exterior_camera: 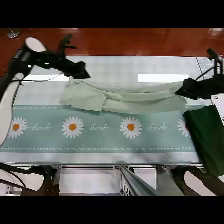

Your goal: Fold the shirts.

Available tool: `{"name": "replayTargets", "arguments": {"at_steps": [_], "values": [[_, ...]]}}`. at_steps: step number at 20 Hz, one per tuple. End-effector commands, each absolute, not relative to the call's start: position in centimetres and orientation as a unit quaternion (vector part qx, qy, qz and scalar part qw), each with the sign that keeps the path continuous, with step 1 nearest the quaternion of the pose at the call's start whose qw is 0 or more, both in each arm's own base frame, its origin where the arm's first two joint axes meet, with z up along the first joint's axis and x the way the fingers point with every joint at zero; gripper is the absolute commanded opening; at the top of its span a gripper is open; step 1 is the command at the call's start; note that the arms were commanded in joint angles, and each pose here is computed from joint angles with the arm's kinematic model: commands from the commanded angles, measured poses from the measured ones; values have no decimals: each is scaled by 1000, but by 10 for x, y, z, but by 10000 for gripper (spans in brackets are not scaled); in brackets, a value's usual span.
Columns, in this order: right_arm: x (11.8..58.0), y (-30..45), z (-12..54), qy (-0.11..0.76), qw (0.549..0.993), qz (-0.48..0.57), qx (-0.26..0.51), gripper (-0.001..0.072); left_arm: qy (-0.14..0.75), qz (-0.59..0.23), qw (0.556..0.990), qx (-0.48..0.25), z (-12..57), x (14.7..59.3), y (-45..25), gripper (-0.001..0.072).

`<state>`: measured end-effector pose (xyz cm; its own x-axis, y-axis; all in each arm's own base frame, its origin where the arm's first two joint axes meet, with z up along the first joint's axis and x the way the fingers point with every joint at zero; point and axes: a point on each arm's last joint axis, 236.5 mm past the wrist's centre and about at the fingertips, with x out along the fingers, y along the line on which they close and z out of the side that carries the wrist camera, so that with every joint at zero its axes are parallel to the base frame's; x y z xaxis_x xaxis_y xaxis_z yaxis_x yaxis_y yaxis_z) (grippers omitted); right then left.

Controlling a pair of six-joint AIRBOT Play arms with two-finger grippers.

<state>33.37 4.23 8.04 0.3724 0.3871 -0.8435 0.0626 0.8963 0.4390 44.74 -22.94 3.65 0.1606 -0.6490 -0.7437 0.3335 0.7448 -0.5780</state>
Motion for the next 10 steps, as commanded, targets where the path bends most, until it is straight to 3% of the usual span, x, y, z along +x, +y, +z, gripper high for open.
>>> {"name": "replayTargets", "arguments": {"at_steps": [1, 5, 10], "values": [[289, 48, 118, 499, 838, 90, 202, 17, 528, -361, 766, -68, 30, 420, -328, 23], [271, 54, 140, 477, 851, 94, 200, 17, 528, -383, 758, 1, -2, 360, -416, 23], [272, 64, 146, 468, 850, 113, 214, 17, 542, -397, 740, -21, -42, 297, -496, 22]]}}
